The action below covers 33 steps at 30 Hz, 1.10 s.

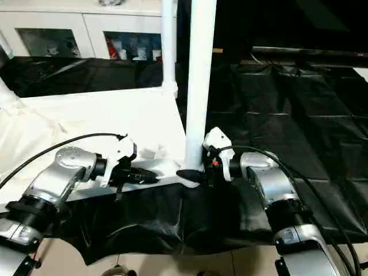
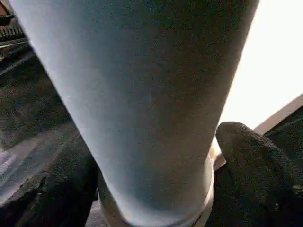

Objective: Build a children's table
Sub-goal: Rotate leg to tighten

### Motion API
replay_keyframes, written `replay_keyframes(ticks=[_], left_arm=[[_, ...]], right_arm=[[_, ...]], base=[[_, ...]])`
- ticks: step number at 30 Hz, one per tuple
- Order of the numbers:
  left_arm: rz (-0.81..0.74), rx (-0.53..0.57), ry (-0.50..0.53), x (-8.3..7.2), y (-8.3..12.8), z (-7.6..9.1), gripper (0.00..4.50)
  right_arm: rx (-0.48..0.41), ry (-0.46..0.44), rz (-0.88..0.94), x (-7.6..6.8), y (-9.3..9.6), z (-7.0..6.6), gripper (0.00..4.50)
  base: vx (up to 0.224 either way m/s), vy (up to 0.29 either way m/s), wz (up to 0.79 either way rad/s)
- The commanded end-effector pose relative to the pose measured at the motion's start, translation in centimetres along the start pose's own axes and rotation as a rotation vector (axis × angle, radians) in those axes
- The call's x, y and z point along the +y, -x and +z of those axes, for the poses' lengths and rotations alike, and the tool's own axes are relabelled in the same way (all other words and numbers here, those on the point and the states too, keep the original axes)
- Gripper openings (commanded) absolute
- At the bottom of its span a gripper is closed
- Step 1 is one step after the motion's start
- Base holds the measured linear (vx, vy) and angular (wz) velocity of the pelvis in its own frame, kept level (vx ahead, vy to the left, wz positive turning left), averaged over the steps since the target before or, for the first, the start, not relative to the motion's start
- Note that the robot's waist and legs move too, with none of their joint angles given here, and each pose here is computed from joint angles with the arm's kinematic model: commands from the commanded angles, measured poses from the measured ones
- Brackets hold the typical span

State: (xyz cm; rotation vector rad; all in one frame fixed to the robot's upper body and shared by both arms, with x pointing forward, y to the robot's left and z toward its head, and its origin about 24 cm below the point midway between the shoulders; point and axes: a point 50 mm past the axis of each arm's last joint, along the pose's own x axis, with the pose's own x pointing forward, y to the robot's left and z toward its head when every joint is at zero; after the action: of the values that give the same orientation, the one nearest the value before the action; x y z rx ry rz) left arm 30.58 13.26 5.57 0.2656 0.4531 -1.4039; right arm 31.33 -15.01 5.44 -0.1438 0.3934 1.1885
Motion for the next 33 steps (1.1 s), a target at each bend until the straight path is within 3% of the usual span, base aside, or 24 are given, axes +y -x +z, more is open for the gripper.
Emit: replay_keyframes(ticks=[1,6,8,14,15,16,17,20,26,28,33], left_arm=[[-0.093,-0.052,-0.082,-0.6,-0.8,2.0,0.0],[-0.077,-0.054,-0.084,-0.5,-0.9,2.2,0.0],[-0.021,-0.067,-0.086,-0.1,-1.2,2.4,0.0],[0.178,-0.105,-0.064,1.9,-2.4,3.4,0.0],[0.246,-0.125,-0.059,2.5,-2.9,4.1,0.0],[0.246,-0.125,-0.059,2.5,-2.9,4.1,0.0],[0.303,-0.138,-0.045,3.0,-3.4,4.8,0.0],[0.399,-0.149,-0.016,3.7,-4.1,5.5,0.0],[0.494,-0.175,0.01,4.2,-5.1,6.2,0.0],[0.482,-0.187,0.006,4.1,-5.3,6.3,0.0],[0.366,-0.211,-0.048,3.3,-4.9,6.1,0.0]], right_arm=[[0.008,0.008,0.028,0.4,-0.3,0.2,3.53],[0.01,0.003,0.033,0.5,-0.3,0.1,3.25],[-0.008,-0.014,0.023,0.8,-0.7,-0.3,2.89],[-0.091,-0.09,-0.203,-0.1,-2.5,-0.6,2.72],[-0.114,-0.161,-0.317,-0.8,-3.3,-0.7,2.72],[-0.114,-0.161,-0.317,-0.8,-3.3,-0.7,2.72],[-0.147,-0.232,-0.409,-1.3,-4.3,-0.5,2.72],[-0.181,-0.306,-0.515,-1.5,-5.7,0.2,2.71],[-0.164,-0.327,-0.638,-1.3,-7.8,0.8,2.71],[-0.19,-0.307,-0.62,-1.0,-8.4,1.4,3.41],[-0.226,-0.277,-0.587,-1.7,-7.3,2.1,3.75]], base=[[0.0,0.0,0.0],[0.0,0.0,0.0],[0.0,0.0,0.0],[0.0,0.0,0.0],[0.0,0.0,0.0],[0.0,0.0,0.0],[0.0,0.0,0.0],[0.0,0.0,0.0],[0.0,0.0,0.0],[0.0,0.0,0.0],[0.0,0.0,0.0]])
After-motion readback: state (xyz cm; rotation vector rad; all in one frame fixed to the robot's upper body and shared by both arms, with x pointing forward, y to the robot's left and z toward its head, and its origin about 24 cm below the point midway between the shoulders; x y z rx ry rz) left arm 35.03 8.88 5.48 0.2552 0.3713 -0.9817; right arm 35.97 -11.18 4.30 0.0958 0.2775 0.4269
